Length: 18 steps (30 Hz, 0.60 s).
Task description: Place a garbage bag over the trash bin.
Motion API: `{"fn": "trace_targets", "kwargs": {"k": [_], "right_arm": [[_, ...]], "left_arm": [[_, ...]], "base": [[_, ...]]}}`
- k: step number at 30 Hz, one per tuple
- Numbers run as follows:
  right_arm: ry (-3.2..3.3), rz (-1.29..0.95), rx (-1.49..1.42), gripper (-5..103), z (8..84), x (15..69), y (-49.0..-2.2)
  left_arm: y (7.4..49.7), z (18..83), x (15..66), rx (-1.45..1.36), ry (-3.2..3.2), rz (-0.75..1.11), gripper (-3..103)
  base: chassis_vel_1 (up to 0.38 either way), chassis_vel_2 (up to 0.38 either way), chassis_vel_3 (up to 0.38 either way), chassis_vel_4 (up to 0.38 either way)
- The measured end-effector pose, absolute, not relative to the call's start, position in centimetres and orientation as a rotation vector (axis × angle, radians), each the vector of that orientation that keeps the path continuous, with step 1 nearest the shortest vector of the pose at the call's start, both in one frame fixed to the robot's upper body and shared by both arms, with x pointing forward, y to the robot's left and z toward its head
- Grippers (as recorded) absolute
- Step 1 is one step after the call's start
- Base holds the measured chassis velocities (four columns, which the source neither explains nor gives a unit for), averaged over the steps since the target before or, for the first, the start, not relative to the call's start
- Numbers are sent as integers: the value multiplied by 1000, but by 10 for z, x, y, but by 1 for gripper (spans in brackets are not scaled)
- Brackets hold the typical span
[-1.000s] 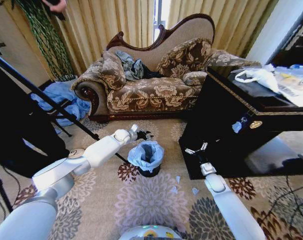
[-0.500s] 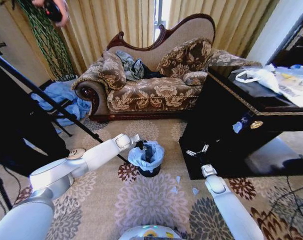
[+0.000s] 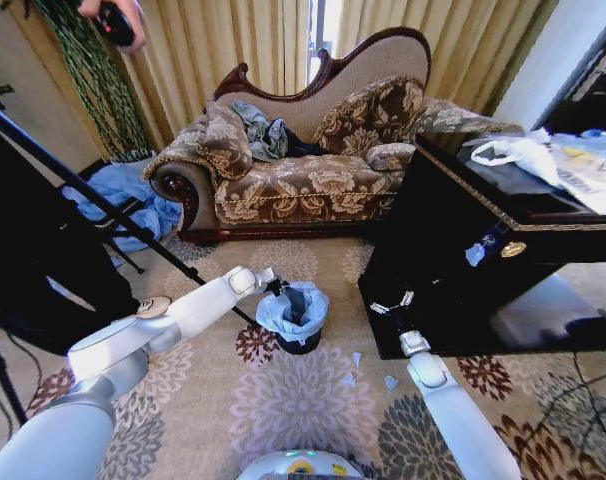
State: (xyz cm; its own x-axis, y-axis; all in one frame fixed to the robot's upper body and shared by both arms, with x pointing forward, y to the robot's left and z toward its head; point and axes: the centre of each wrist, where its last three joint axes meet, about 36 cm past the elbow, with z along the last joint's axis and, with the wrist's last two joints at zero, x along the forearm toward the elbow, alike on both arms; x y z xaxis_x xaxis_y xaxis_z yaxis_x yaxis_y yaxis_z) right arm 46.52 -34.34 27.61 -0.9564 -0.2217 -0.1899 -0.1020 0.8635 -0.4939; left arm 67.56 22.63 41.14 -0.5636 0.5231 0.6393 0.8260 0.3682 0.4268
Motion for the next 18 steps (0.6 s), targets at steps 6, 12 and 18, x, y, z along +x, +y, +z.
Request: {"fn": "trace_targets", "kwargs": {"k": [6, 12, 18], "right_arm": [[2796, -730, -241, 100, 273, 462, -347], [2797, -737, -240, 100, 272, 461, -349], [2795, -741, -230, 100, 272, 464, -352]], "left_arm": [[220, 413, 683, -1156, -2293, -994, 0], [219, 415, 680, -1167, -2309, -983, 0], [215, 415, 670, -1200, -2273, -1025, 15]], "base": [[0, 0, 0, 0], [0, 0, 0, 0], [0, 0, 0, 0]]}}
